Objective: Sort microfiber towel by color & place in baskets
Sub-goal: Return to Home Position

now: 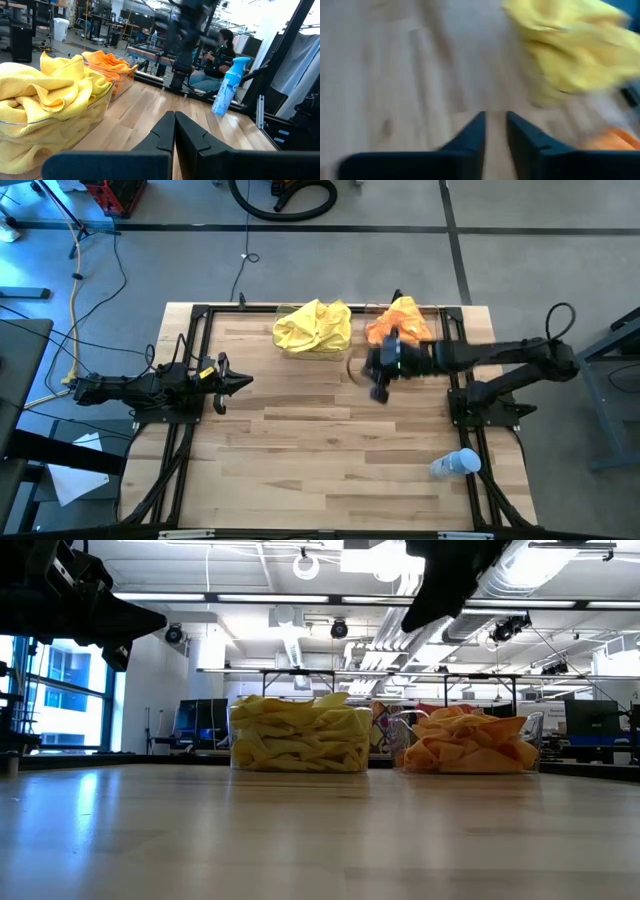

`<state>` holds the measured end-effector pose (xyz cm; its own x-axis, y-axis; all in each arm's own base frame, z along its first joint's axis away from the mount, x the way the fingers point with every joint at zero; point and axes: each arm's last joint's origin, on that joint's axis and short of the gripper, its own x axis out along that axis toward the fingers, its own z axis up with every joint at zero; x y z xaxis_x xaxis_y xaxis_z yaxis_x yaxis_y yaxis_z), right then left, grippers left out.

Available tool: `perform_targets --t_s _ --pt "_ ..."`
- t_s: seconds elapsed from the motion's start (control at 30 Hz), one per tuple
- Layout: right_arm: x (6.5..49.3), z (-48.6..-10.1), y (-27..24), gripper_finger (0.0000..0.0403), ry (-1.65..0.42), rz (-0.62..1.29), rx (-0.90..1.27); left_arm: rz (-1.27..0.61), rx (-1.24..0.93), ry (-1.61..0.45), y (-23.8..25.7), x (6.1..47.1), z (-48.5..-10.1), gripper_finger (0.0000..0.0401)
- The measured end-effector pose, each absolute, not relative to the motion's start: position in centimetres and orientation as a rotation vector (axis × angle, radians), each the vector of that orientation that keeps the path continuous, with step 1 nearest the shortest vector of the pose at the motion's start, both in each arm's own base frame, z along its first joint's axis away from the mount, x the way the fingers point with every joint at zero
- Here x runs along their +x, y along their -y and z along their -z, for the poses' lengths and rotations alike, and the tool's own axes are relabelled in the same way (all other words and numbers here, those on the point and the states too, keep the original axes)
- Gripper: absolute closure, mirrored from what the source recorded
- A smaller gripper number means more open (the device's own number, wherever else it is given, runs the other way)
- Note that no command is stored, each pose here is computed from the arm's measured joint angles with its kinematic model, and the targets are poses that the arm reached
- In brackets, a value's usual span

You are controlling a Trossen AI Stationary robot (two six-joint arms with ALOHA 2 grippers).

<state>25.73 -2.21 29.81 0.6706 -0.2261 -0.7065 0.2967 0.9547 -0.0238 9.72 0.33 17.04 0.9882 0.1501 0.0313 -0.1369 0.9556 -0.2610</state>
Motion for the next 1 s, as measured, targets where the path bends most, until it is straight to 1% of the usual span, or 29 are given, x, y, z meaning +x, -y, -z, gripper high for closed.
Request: perform_targets --t_s 0.07,0.1,0.13,0.2,0.27,0.37,0.5,0.67,0.87,1.0 --pt "25.8 -28.4 0.8 0.0374 -0.766 0.22 0.053 -0.146 -0.261 0.051 -0.3 9.7 -17.0 0.0401" --pt "25.6 -27.4 0.3 0.0388 -0.76 0.19 0.036 -0.146 -0.262 0.051 -0.3 9.7 -17.0 0.0401" --pt "25.5 -26.6 -0.3 0.0391 -0.734 0.164 0.028 -0.146 -0.262 0.051 -0.3 9.7 -17.0 0.0401" --pt "24.9 -24.9 -1.2 0.0381 -0.669 0.111 0.031 -0.146 -0.262 0.051 -0.3 9.7 -17.0 0.0401" --pt "24.1 -23.4 -1.9 0.038 -0.609 0.041 0.031 -0.146 -0.261 0.05 -0.3 9.7 -17.0 0.0401" --pt "22.3 -21.8 -2.2 0.0397 -0.547 -0.017 0.025 -0.146 -0.262 0.051 -0.3 9.7 -17.0 0.0401" --pt "19.5 -20.7 -2.0 0.0398 -0.488 -0.028 0.086 -0.146 -0.261 0.05 -0.3 9.7 -17.0 0.0401" --pt "16.2 -19.4 -2.0 0.0401 -0.417 -0.037 0.093 -0.146 -0.261 0.051 -0.3 9.7 -17.0 0.0401" --pt "14.2 -18.8 -1.6 0.0402 -0.16 -0.047 0.089 -0.146 -0.261 0.051 -0.3 9.7 -17.0 0.0401" --pt "13.0 -17.5 -1.4 0.0402 -0.047 -0.024 0.099 -0.146 -0.261 0.051 -0.3 9.7 -17.0 0.0401"
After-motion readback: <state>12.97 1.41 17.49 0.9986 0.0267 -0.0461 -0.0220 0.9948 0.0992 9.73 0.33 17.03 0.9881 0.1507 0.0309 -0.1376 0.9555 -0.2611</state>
